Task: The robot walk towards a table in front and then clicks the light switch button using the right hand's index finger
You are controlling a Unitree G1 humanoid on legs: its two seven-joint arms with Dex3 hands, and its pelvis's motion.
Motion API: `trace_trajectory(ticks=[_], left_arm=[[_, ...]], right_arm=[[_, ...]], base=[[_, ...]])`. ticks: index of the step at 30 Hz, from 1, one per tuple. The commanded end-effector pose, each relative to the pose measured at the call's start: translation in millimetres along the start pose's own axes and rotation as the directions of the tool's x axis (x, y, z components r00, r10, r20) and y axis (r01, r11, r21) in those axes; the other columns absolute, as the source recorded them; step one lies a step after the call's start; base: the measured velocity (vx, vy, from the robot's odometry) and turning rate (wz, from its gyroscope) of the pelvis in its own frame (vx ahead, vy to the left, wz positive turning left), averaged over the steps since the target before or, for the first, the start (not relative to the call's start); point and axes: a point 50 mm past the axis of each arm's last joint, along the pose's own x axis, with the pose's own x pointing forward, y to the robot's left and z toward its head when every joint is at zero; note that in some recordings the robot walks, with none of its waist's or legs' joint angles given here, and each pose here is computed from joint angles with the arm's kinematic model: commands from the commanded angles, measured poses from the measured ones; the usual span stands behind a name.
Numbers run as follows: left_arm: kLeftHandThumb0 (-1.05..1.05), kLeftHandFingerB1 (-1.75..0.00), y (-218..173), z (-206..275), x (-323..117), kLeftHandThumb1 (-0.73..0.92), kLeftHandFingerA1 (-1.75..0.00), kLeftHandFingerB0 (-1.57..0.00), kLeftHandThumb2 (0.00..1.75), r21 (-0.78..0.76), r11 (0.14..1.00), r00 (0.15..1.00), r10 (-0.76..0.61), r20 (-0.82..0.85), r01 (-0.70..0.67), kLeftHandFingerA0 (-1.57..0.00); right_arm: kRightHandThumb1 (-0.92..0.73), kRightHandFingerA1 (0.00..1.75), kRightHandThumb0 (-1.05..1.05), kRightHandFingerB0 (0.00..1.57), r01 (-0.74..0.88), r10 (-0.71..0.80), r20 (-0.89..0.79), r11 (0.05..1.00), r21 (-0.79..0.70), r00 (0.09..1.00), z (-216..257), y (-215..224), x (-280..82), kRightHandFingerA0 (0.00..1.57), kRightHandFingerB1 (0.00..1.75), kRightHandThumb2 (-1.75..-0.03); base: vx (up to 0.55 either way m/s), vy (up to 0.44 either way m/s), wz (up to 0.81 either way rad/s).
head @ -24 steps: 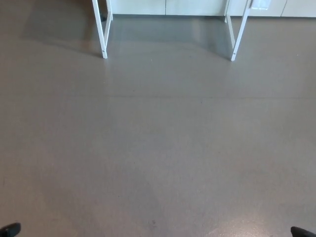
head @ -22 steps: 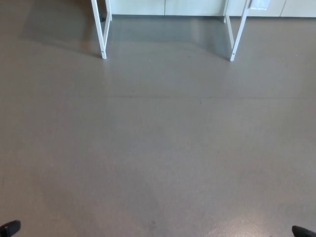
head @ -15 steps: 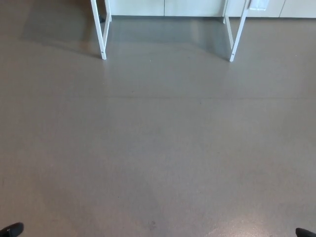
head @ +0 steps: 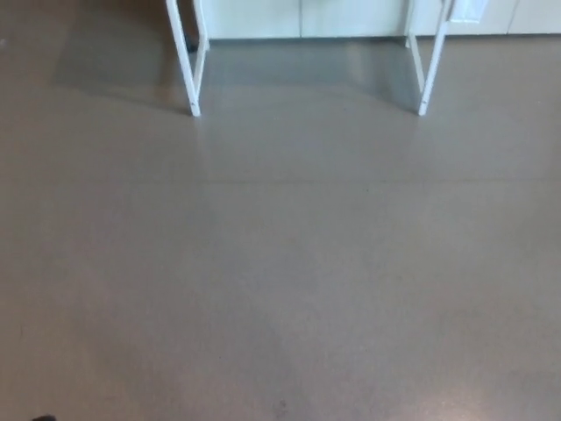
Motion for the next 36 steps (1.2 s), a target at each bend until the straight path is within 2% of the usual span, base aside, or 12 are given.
trace_trajectory(ticks=[1,16,29,36], left_arm=[[-0.17,-0.37,5.1,1.4,-2.1,0.6,-0.45,-0.38,0.57,0.03,0.999,1.0,0.015,0.014,-0.016,-0.51],[-0.17,-0.37,5.9,-0.5,-3.1,0.59,-0.45,-0.38,0.57,0.042,0.999,1.0,0.007,0.02,-0.008,-0.52],[-0.18,-0.37,6.7,-0.7,-3.7,0.58,-0.46,-0.38,0.57,0.064,0.998,1.0,0.001,0.019,-0.002,-0.52],[-0.18,-0.38,7.4,-1.2,-4.6,0.57,-0.46,-0.37,0.57,0.071,0.997,1.0,-0.003,0.012,0.002,-0.53]], right_arm=[[-0.59,0.55,0.05,0.22,-0.004,0.004,0.027,1.0,-0.002,1.0,4.1,-0.9,1.0,0.17,0.54,-0.98],[-0.59,0.56,0.06,0.2,-0.021,0.022,0.029,0.999,-0.025,0.999,3.2,-0.1,0.1,0.18,0.53,-0.98],[-0.59,0.56,0.08,0.21,-0.033,0.035,0.029,0.998,-0.057,0.999,1.5,3.5,1.2,0.19,0.54,-0.98],[-0.59,0.56,0.08,0.22,-0.038,0.039,0.022,0.997,-0.069,0.999,2.9,4.2,2.9,0.19,0.54,-0.98]], base=[[0.0,0.0,0.0],[0.1,0.195,-0.06],[0.16,-0.173,0.12],[0.18,0.017,-0.09]])
